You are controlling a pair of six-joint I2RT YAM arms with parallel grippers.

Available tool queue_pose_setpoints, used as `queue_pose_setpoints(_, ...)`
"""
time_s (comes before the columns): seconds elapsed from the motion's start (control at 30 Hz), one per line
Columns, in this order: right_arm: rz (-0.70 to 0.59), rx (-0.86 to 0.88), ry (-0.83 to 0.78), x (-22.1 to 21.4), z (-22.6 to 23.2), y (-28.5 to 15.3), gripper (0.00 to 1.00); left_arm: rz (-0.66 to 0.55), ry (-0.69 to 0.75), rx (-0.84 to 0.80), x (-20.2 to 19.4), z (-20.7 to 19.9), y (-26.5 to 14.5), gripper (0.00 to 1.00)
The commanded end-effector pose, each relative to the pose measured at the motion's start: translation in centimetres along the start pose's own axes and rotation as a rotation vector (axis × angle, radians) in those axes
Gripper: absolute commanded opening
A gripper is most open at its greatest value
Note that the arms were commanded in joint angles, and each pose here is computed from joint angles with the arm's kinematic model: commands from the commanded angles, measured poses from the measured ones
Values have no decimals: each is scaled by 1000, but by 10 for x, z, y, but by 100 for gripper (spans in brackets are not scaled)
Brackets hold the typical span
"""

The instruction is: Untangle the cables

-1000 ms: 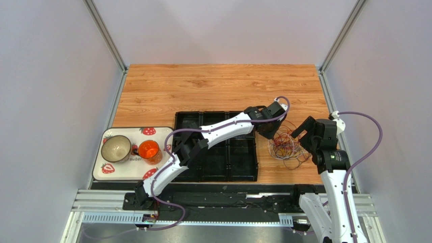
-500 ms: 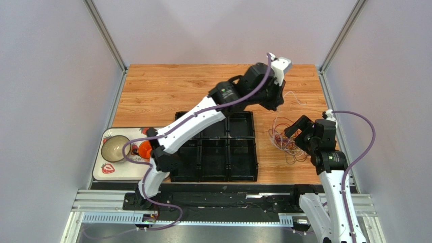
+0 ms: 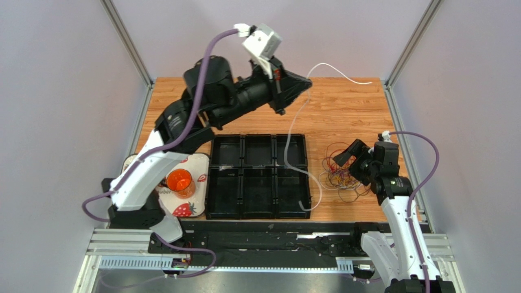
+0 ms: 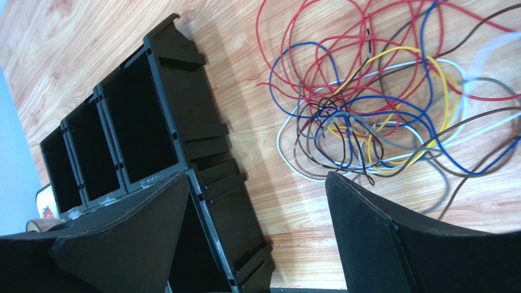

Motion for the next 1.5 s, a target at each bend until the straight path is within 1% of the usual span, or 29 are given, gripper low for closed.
queue_pose_setpoints(0.0,2,126,-14,0,11,0,87,-12,67,112,-8,14,-13,0)
queue_pose_setpoints(0.07,2,159,-2,0,14,0,87,-12,71,115,-9,15,-17,0)
queue_pose_setpoints(0.17,-1,169,4,-1,14,-1,87,25,94,132,-14,18,-19,0)
queue_pose_setpoints(0.3,11,159,-8,-2,13,-2,86,56,129,205,-22,27,-27,0)
queue_pose_setpoints(0.47,17,157,-6,-5,11,-1,86,22,141,245,-17,35,-42,0)
queue_pose_setpoints(0.63,16,158,-8,-5,10,-1,86,29,158,287,-18,42,-42,0)
queue_pose_setpoints(0.8,20,148,-15,-6,8,0,86,3,184,308,-8,47,-41,0)
queue_pose_setpoints(0.9,21,143,-17,-8,6,0,86,-25,191,322,-4,52,-36,0)
queue_pose_setpoints(1.0,24,141,-18,-9,5,1,86,-21,190,320,-9,57,-22,0)
queue_pose_setpoints(1.3,23,130,-39,-11,2,1,86,60,198,354,-42,73,28,0)
queue_pose_setpoints(1.47,26,119,-51,-12,0,0,86,113,198,434,-68,88,46,0)
Point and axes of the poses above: each gripper's point midway between its finger pads, its own y axis out along the fingers, its own z axis along the line the jaws close on, x = y × z, the point moved 9 cm from there along -y, back along the fingers, and after that the axes turned 2 degrees about y, right-handed, at the moved point
